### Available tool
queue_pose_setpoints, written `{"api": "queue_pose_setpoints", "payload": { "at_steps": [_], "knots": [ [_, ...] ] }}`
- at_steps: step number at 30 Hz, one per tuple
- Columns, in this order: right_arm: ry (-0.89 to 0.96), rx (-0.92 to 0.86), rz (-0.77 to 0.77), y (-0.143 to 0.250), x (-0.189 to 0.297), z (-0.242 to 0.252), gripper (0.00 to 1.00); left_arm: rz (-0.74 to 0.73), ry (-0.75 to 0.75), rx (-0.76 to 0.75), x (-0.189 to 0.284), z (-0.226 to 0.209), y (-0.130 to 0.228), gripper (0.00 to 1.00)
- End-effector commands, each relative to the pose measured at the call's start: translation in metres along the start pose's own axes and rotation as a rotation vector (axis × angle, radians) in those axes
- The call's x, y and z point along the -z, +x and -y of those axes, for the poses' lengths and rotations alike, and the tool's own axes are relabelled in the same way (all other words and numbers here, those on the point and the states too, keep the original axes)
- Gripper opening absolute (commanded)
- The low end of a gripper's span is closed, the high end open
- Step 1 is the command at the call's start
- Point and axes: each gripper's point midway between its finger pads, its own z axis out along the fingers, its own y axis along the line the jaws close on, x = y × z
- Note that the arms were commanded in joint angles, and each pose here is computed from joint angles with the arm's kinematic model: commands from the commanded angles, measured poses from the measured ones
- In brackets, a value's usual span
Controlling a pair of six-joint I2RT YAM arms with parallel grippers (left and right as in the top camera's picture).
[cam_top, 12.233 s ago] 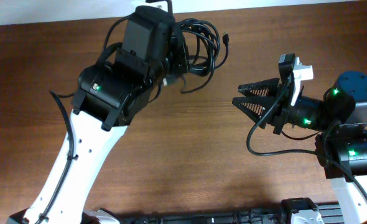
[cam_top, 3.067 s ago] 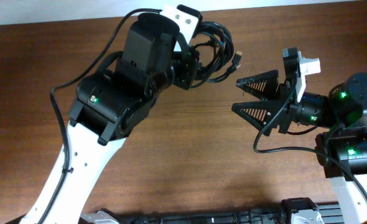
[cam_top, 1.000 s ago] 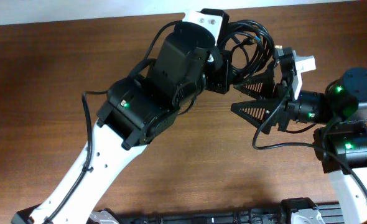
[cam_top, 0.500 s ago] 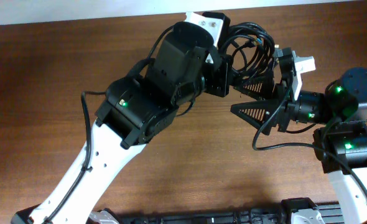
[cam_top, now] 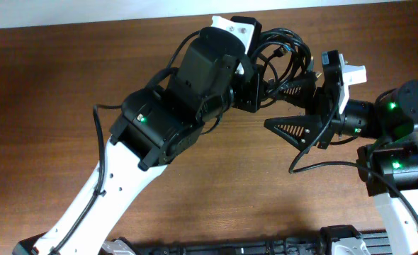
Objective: Untangle cables
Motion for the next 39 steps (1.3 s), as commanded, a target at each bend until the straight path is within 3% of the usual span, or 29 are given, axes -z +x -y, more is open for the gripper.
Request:
{"api": "queue_pose_setpoints", "payload": {
  "at_steps": [1, 17, 19, 20, 21, 22, 39],
  "knots": [
    [-0.01, 0.032, -0.001, -0.001, 0.0, -0.002, 0.88, -0.015, 0.081, -0.002, 0.006, 0.018, 0.002, 0.0],
    [0.021, 0.03, 0.015, -0.004, 0.0, 0.003, 0.88, 0.004, 0.183, -0.01, 0.033, 0.036, -0.003, 0.0],
    [0.022, 0.03, 0.016, -0.004, 0.0, 0.004, 0.76, 0.013, 0.188, -0.011, 0.037, 0.037, -0.004, 0.0],
    [0.022, 0.03, 0.016, -0.004, 0.0, 0.004, 0.63, 0.013, 0.188, -0.011, 0.037, 0.037, -0.004, 0.0],
    [0.022, 0.029, 0.016, -0.004, 0.0, 0.004, 0.41, 0.013, 0.187, -0.011, 0.037, 0.037, -0.004, 0.0],
    [0.023, 0.022, 0.014, -0.004, 0.0, 0.004, 0.34, 0.014, 0.186, -0.01, 0.037, 0.037, -0.004, 0.0],
    [0.156, -0.087, 0.059, -0.005, 0.003, 0.03, 0.38, 0.051, 0.115, 0.023, 0.035, 0.025, -0.011, 0.0]
  ]
}}
